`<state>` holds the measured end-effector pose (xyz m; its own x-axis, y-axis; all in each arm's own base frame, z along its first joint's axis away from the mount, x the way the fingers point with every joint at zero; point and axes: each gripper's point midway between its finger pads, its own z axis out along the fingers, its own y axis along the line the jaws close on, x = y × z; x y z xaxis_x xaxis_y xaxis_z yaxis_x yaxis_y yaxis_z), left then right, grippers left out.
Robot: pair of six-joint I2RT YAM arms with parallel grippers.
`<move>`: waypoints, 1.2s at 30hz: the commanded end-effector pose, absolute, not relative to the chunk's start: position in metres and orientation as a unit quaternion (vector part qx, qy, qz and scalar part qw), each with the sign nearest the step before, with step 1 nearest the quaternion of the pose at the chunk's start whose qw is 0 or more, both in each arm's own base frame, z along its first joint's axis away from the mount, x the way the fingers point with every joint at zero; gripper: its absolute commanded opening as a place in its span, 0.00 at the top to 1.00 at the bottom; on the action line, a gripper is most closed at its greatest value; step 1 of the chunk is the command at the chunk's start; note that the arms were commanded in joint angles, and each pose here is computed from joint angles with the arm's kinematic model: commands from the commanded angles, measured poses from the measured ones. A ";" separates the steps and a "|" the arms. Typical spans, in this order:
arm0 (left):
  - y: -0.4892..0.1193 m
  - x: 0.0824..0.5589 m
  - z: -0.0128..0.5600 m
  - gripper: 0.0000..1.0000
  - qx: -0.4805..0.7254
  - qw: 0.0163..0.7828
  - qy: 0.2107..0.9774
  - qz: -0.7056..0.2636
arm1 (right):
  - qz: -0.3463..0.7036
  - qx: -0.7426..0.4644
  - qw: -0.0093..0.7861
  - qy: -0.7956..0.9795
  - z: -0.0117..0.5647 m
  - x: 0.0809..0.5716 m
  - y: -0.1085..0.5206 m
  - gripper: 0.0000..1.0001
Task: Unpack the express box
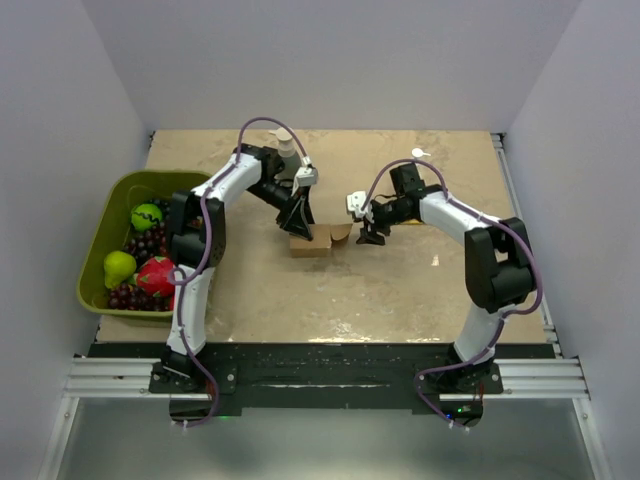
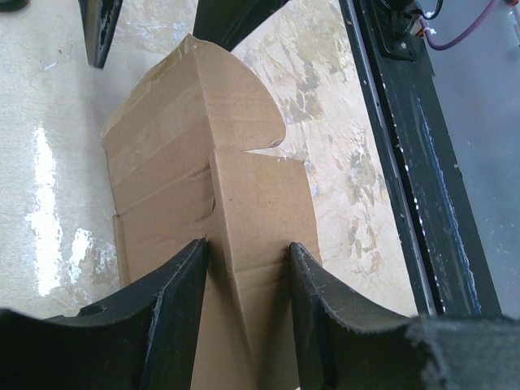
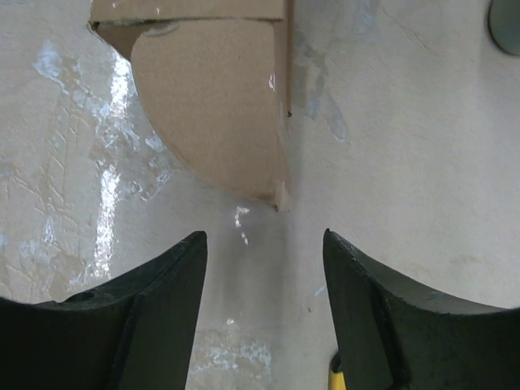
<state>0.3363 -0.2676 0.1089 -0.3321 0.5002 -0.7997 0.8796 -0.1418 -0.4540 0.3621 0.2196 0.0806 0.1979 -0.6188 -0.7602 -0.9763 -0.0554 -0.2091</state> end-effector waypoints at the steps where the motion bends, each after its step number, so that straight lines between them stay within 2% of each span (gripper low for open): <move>1: -0.233 0.335 0.049 0.64 0.616 0.117 0.656 -0.419 | 0.276 -0.701 0.397 0.524 0.105 0.366 0.247 0.42; 5: -0.230 0.332 0.046 0.64 0.622 0.112 0.654 -0.416 | 0.274 -0.692 0.415 0.523 0.104 0.378 0.256 0.48; 8: -0.227 0.328 0.042 0.64 0.627 0.107 0.652 -0.414 | 0.275 -0.691 0.422 0.519 0.105 0.385 0.261 0.58; 9: -0.226 0.327 0.041 0.64 0.627 0.106 0.652 -0.413 | 0.279 -0.692 0.420 0.517 0.105 0.385 0.263 0.69; 12: -0.224 0.326 0.038 0.64 0.635 0.103 0.648 -0.408 | 0.284 -0.699 0.413 0.509 0.111 0.382 0.270 0.92; 13: -0.222 0.327 0.037 0.59 0.638 0.102 0.648 -0.404 | 0.285 -0.699 0.409 0.513 0.115 0.381 0.269 1.00; 15: -0.222 0.336 0.043 0.49 0.639 0.117 0.651 -0.394 | 0.277 -0.690 0.415 0.524 0.130 0.382 0.266 1.00; 16: -0.224 0.341 0.048 0.40 0.621 0.127 0.666 -0.393 | 0.263 -0.681 0.411 0.546 0.135 0.384 0.261 1.00; 17: -0.227 0.359 0.060 0.35 0.620 0.177 0.666 -0.375 | 0.254 -0.676 0.413 0.555 0.142 0.386 0.257 1.00; 19: -0.231 0.378 0.079 0.22 0.575 0.219 0.705 -0.351 | 0.220 -0.637 0.429 0.602 0.168 0.392 0.247 1.00; 20: -0.236 0.399 0.102 0.00 0.576 0.295 0.693 -0.317 | 0.207 -0.621 0.430 0.622 0.175 0.394 0.241 1.00; 22: -0.234 0.417 0.127 0.00 0.508 0.353 0.733 -0.282 | 0.195 -0.549 0.445 0.680 0.206 0.397 0.233 1.00; 23: -0.233 0.427 0.156 0.00 0.496 0.423 0.714 -0.256 | 0.183 -0.534 0.445 0.695 0.213 0.396 0.229 1.00; 26: -0.223 0.426 0.193 0.00 0.446 0.491 0.713 -0.227 | 0.151 -0.488 0.437 0.740 0.232 0.384 0.226 1.00; 30: -0.212 0.413 0.208 0.00 0.414 0.519 0.718 -0.211 | 0.129 -0.486 0.396 0.768 0.236 0.365 0.233 1.00; 33: -0.208 0.400 0.206 0.00 0.410 0.528 0.713 -0.210 | 0.123 -0.525 0.323 0.778 0.222 0.340 0.234 1.00; 36: -0.208 0.392 0.210 0.00 0.405 0.549 0.699 -0.217 | 0.121 -0.558 0.293 0.767 0.224 0.332 0.240 1.00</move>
